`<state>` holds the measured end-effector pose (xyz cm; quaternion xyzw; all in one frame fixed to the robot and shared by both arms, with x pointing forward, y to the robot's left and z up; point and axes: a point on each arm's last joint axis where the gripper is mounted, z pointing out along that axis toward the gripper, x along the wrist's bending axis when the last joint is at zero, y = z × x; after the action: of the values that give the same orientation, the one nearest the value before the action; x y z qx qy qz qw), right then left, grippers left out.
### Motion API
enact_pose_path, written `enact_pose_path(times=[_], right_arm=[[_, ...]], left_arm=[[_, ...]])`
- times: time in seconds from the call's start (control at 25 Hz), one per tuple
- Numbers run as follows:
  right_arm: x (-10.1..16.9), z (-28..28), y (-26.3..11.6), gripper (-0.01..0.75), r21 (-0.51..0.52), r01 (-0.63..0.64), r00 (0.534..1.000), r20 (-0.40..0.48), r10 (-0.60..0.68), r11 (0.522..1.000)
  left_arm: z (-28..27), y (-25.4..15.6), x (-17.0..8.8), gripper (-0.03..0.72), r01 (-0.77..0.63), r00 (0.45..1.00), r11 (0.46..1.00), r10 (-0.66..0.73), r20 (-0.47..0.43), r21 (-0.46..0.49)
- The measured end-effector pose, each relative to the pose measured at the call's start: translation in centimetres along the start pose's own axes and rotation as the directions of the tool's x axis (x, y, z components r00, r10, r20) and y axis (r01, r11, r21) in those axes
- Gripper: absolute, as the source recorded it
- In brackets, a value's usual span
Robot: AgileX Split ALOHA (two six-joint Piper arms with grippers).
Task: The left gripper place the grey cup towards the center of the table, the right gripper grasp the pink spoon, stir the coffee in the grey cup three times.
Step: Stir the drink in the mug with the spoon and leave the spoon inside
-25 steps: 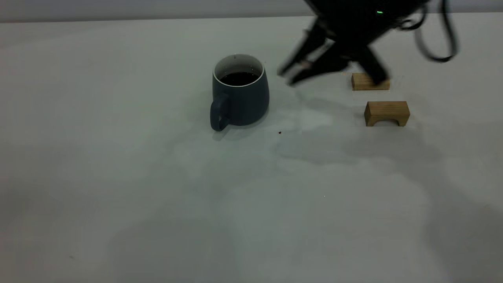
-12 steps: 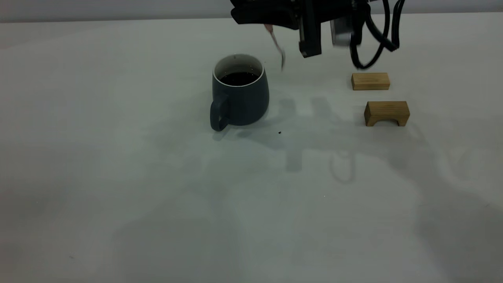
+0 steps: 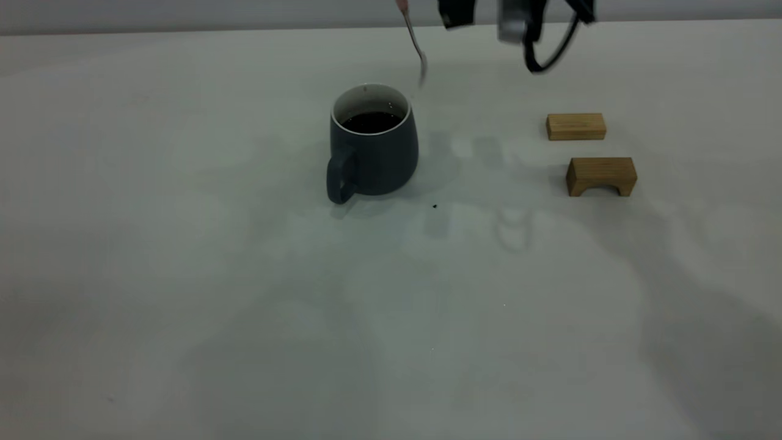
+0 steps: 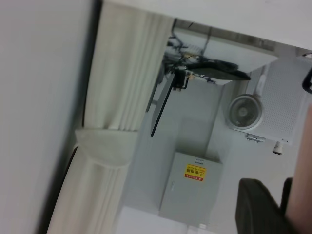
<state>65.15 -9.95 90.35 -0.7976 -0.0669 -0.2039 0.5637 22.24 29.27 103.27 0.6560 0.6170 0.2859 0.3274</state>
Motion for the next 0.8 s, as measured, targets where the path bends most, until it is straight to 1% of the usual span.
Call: enact_pose_path(times=[0.12, 0.2, 0.32, 0.48, 0.68, 0.8], right_arm=[[1.1, 1.5, 0.7, 0.12, 0.032, 0.022, 1.0, -0.004, -0.022, 0.999], [0.9, 2.7, 1.6, 0.12, 0.048, -0.012, 1.0, 0.017, 0.011, 0.999], [-0.2, 4.2, 2.8, 0.12, 0.06, -0.073, 0.996, 0.058, 0.069, 0.996], [-1.5, 5.0, 4.6, 0.12, 0.044, -0.122, 0.989, 0.088, 0.118, 0.992], [-3.2, 5.7, 7.9, 0.12, -0.025, -0.174, 0.98, 0.096, 0.176, 0.984], [-3.4, 6.3, 8.1, 0.12, 0.01, -0.18, 0.977, 0.116, 0.177, 0.984]], left_arm=[[0.0, 0.0, 0.0, 0.528, 0.0, 1.0, 1.0, 0.0, 0.0, 0.0], [0.0, 0.0, 0.0, 0.528, 0.0, 1.0, 1.0, 0.0, 0.0, 0.0], [0.0, 0.0, 0.0, 0.528, 0.0, 1.0, 1.0, 0.0, 0.0, 0.0], [0.0, 0.0, 0.0, 0.528, 0.0, 1.0, 1.0, 0.0, 0.0, 0.0], [0.0, 0.0, 0.0, 0.528, 0.0, 1.0, 1.0, 0.0, 0.0, 0.0], [0.0, 0.0, 0.0, 0.528, 0.0, 1.0, 1.0, 0.0, 0.0, 0.0]])
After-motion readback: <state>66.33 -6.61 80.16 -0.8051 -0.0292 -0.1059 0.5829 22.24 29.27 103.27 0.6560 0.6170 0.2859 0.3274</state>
